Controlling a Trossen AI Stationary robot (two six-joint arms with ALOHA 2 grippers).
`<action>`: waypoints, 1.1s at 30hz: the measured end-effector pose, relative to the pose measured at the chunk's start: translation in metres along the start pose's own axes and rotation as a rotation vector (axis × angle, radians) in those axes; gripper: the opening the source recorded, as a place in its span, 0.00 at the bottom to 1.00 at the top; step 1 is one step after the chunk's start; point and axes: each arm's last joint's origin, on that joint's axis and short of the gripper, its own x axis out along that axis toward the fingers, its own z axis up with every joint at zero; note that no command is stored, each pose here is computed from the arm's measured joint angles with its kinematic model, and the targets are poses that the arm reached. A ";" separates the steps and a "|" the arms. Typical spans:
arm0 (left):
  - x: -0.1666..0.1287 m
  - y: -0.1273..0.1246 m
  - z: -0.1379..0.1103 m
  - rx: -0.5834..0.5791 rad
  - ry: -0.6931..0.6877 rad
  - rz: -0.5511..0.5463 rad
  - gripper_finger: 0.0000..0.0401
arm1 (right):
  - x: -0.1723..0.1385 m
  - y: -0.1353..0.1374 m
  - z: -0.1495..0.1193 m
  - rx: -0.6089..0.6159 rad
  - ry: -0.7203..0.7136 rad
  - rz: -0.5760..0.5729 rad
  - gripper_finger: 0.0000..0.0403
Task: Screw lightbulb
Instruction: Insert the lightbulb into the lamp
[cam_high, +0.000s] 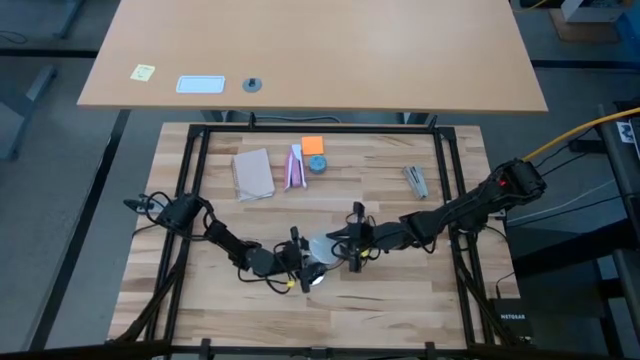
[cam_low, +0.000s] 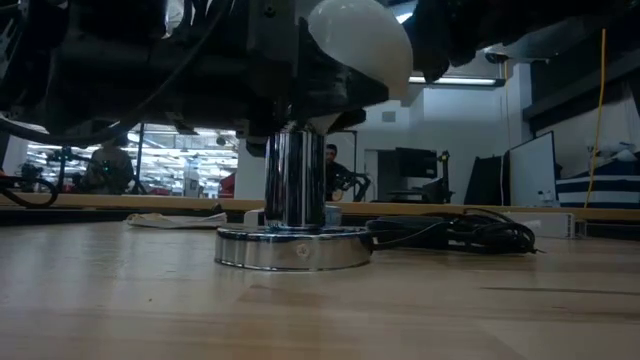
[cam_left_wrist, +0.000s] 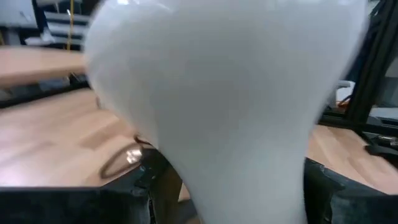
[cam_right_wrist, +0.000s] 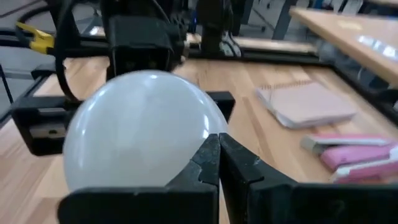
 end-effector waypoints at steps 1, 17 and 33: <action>0.000 0.000 0.002 0.007 -0.017 0.002 0.51 | 0.000 0.000 0.001 -0.013 -0.010 -0.006 0.01; -0.001 -0.001 0.038 0.100 -0.112 0.047 0.37 | -0.049 0.023 0.027 -0.109 -0.080 0.032 0.01; -0.022 -0.010 0.103 0.243 -0.201 0.158 0.36 | -0.004 0.107 -0.040 0.101 -0.001 0.253 0.01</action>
